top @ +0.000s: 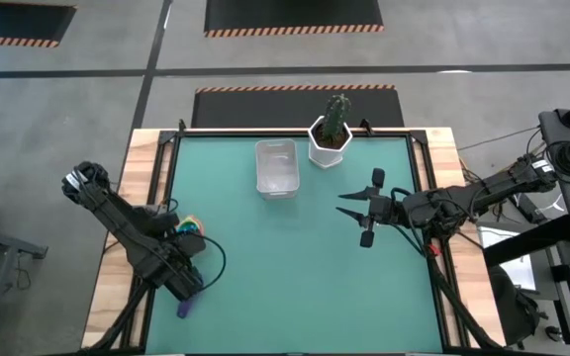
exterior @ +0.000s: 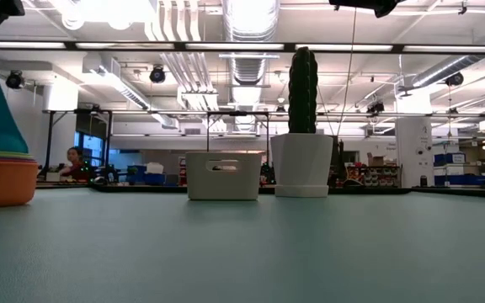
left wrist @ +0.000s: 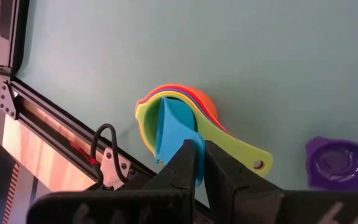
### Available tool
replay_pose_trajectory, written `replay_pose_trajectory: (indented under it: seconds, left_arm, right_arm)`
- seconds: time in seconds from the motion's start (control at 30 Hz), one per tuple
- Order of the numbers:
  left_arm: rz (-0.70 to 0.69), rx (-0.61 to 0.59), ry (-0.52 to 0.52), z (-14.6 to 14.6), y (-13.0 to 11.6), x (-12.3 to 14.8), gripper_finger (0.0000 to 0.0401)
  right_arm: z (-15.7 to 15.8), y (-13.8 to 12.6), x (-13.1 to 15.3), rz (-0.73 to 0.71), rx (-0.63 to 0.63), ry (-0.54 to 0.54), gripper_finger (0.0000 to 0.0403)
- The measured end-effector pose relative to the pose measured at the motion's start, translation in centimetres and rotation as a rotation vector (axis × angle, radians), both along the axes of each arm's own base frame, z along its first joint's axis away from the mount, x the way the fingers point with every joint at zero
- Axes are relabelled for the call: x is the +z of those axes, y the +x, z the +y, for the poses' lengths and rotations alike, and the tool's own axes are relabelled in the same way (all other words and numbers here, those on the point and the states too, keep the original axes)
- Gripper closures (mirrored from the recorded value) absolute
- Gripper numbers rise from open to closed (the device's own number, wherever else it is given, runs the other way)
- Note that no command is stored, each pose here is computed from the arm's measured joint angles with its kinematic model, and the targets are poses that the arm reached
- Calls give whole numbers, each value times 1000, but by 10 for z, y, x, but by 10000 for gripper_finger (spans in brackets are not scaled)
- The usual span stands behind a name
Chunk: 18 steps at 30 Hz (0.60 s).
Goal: Nest measuring cups in basket
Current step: Stack the blue measuring cup on top of the green measuring cup
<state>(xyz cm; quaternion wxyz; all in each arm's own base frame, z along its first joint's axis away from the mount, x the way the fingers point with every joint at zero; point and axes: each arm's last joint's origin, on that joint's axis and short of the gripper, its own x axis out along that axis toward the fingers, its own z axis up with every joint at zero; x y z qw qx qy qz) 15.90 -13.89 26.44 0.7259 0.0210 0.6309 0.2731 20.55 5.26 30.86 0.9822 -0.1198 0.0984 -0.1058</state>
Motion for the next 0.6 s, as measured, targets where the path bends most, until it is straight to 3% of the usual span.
replay_pose_trajectory:
  seconds: [0.6]
  left_arm:
    - [-60,-26,-3,3,-1,12,401]
  right_arm:
    - [0,0,0,2,0,-1,280]
